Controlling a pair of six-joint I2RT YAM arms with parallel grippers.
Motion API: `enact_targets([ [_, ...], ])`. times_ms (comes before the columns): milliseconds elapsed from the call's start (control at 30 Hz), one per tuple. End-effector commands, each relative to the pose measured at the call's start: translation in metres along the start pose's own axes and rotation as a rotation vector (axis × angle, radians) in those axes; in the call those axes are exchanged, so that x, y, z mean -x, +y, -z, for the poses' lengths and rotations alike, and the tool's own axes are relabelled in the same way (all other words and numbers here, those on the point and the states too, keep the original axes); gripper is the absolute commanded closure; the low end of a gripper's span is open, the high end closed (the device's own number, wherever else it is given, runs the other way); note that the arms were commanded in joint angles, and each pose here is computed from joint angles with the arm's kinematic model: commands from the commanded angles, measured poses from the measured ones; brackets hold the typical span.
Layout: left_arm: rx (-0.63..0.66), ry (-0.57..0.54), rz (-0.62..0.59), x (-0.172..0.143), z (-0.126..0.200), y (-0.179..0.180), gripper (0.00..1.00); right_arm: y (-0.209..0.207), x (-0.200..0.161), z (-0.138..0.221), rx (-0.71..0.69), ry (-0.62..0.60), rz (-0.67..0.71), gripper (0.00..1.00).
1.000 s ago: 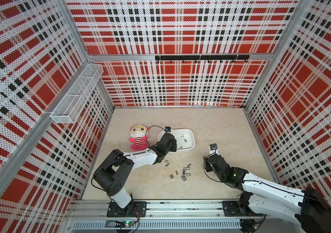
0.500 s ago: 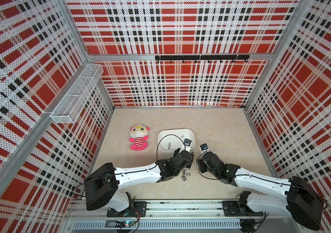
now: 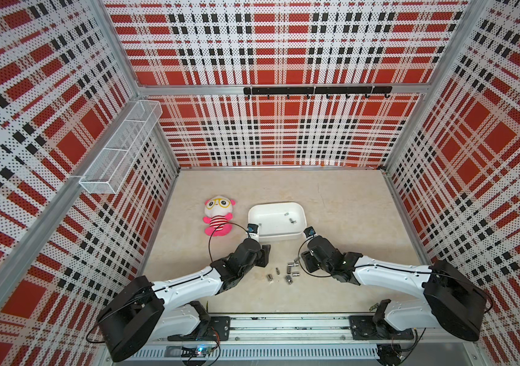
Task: Put the socket on the desktop into the storage box
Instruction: Move the socket head to the center of the board.
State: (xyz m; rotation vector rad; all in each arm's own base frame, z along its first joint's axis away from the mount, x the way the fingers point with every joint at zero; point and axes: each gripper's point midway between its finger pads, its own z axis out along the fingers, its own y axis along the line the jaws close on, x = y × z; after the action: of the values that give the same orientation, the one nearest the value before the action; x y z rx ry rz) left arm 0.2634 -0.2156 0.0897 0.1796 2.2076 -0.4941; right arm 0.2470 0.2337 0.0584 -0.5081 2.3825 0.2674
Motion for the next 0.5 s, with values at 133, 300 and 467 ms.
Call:
enact_targets([
  [133,-0.017,-0.051,0.033,0.017,0.002,-0.005,0.48,0.003,0.015,0.005,-0.044,0.030,-0.266,0.48],
  [300,0.003,-0.095,0.051,0.023,0.009,0.001,0.48,0.029,0.020,0.011,0.081,0.055,-0.492,0.48],
  [467,0.001,-0.119,0.068,0.028,0.015,0.003,0.48,0.031,0.007,0.005,0.050,0.104,-0.645,0.56],
])
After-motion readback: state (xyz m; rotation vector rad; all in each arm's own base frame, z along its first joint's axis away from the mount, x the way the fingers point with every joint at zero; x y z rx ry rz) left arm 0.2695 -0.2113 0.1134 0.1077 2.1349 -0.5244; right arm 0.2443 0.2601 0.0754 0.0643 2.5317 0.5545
